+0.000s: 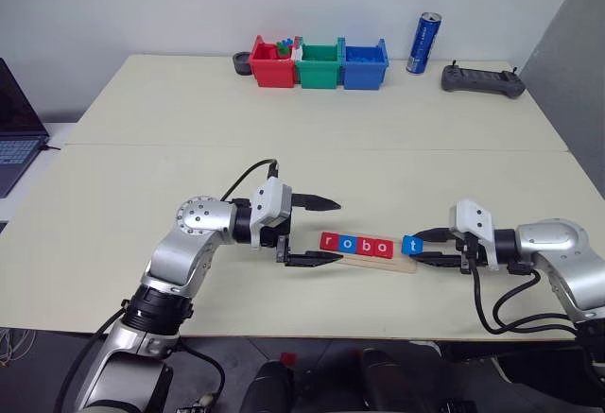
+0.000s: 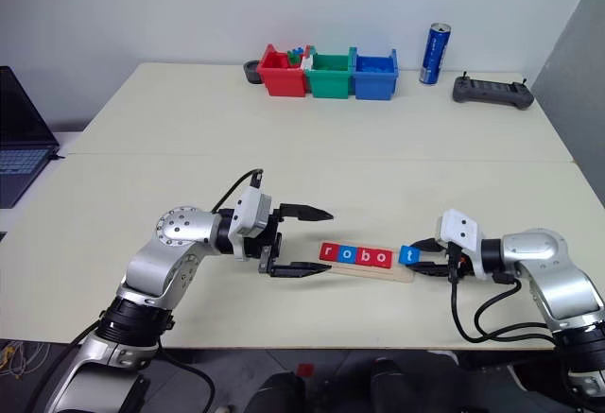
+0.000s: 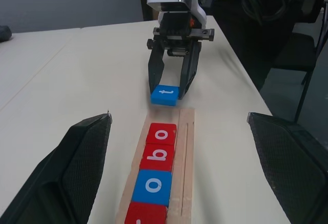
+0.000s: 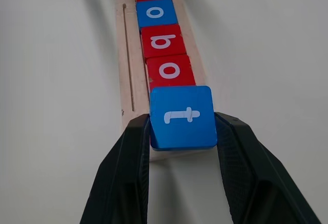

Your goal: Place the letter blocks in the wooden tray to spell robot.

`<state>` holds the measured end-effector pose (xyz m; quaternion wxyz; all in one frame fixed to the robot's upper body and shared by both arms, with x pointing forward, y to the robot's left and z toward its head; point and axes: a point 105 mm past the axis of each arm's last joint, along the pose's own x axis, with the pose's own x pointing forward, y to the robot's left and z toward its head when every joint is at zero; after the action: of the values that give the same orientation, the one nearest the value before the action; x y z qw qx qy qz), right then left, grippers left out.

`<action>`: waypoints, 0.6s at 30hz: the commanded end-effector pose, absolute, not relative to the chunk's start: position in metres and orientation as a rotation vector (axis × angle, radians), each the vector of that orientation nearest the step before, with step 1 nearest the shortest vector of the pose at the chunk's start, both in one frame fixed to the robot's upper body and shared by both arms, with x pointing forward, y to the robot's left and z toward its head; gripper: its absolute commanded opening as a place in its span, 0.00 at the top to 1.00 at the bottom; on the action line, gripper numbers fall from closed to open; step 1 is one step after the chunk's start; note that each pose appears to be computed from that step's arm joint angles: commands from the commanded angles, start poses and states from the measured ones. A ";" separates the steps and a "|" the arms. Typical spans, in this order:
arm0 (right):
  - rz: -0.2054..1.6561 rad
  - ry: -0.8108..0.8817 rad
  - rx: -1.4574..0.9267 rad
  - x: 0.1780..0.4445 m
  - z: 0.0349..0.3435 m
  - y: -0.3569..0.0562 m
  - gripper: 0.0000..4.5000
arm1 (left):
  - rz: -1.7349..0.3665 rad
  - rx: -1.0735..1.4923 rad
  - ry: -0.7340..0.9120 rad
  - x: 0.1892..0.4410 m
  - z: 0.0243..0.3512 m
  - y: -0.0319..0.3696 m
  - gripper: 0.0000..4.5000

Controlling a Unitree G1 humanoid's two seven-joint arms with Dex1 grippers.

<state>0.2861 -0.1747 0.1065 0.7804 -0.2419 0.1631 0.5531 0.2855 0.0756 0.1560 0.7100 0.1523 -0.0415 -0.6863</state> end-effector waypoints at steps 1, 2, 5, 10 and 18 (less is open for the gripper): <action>1.215 0.320 -0.567 0.289 0.110 -0.170 0.68 | -1.510 0.364 -0.133 0.283 0.165 0.078 0.00; 1.218 0.321 -0.570 0.290 0.109 -0.169 0.68 | -1.508 0.366 -0.131 0.283 0.165 0.078 0.00; 1.222 0.319 -0.585 0.292 0.107 -0.168 0.68 | -1.503 0.368 -0.128 0.283 0.165 0.078 0.00; 1.231 0.330 -0.610 0.294 0.102 -0.168 0.68 | -1.497 0.372 -0.125 0.284 0.163 0.078 0.00; 1.223 0.331 -0.590 0.296 0.101 -0.169 0.45 | -1.503 0.376 -0.120 0.283 0.162 0.078 0.00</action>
<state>0.2959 -0.1704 0.0940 0.7670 -0.2703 0.1655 0.5579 0.2859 0.0783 0.1542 0.7177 0.1559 -0.0370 -0.6777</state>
